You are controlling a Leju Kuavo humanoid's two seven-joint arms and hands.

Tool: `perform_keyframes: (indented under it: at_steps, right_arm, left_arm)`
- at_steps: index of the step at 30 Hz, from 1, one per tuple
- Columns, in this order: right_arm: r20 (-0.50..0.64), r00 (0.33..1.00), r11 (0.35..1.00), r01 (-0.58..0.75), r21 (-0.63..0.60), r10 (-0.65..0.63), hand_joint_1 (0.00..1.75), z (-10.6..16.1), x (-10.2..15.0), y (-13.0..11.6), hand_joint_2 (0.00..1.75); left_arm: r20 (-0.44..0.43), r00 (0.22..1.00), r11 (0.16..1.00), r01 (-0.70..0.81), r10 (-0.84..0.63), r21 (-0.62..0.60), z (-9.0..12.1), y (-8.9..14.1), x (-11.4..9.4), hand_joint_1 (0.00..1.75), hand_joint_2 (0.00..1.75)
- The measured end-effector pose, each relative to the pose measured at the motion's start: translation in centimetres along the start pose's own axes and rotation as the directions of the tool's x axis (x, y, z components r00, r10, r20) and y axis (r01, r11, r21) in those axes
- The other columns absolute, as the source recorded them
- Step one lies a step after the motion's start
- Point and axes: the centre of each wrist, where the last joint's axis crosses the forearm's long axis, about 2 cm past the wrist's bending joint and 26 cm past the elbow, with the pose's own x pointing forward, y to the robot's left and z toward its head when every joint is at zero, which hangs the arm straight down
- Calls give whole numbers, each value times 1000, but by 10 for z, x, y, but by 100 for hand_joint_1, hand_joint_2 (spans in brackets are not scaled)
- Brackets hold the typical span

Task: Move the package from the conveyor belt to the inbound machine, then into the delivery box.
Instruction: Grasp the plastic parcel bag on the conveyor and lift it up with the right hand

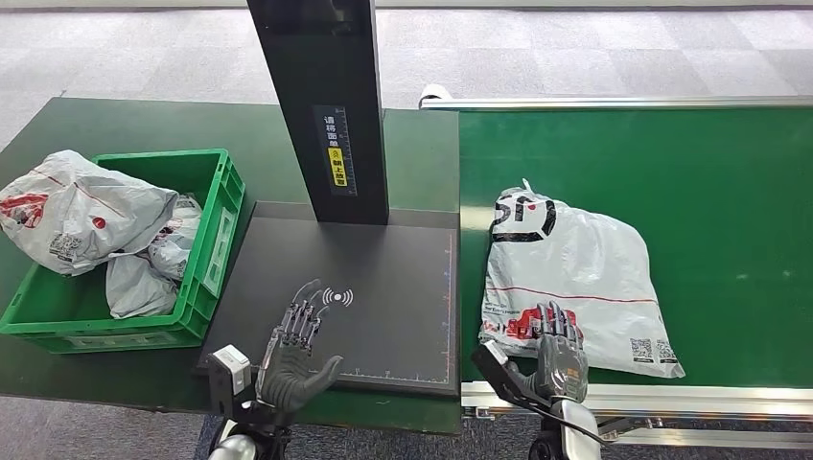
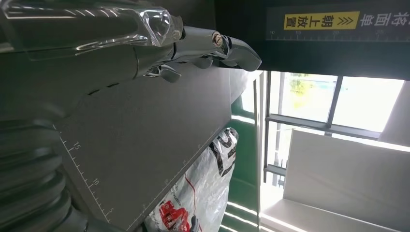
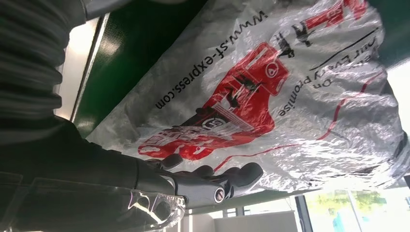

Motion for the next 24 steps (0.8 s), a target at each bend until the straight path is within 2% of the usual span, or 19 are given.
perform_keyframes:
  at_steps: [1, 3, 20, 24]
  right_arm:
    - [-14, 1000, 1000, -3, -1, 3, 171, 0, 0, 0, 175]
    - [-42, 999, 1000, -11, -1, 11, 175, 0, -1, 1, 175]
    - [-55, 998, 1000, 23, 2, -23, 175, -4, -1, -1, 175]
    - [-36, 995, 996, 90, 27, -89, 175, -4, 0, 0, 175]
  left_arm:
    - [-1, 1000, 1000, 0, 0, 0, 0, 0, 0, 0, 175]
    - [0, 1000, 1000, 0, 0, -1, -1, 0, 0, 0, 175]
    - [-6, 1000, 1000, 7, -7, 24, 3, 5, -1, 0, 175]
    - [-7, 1000, 1000, 7, -7, 28, 4, 5, -1, 0, 175]
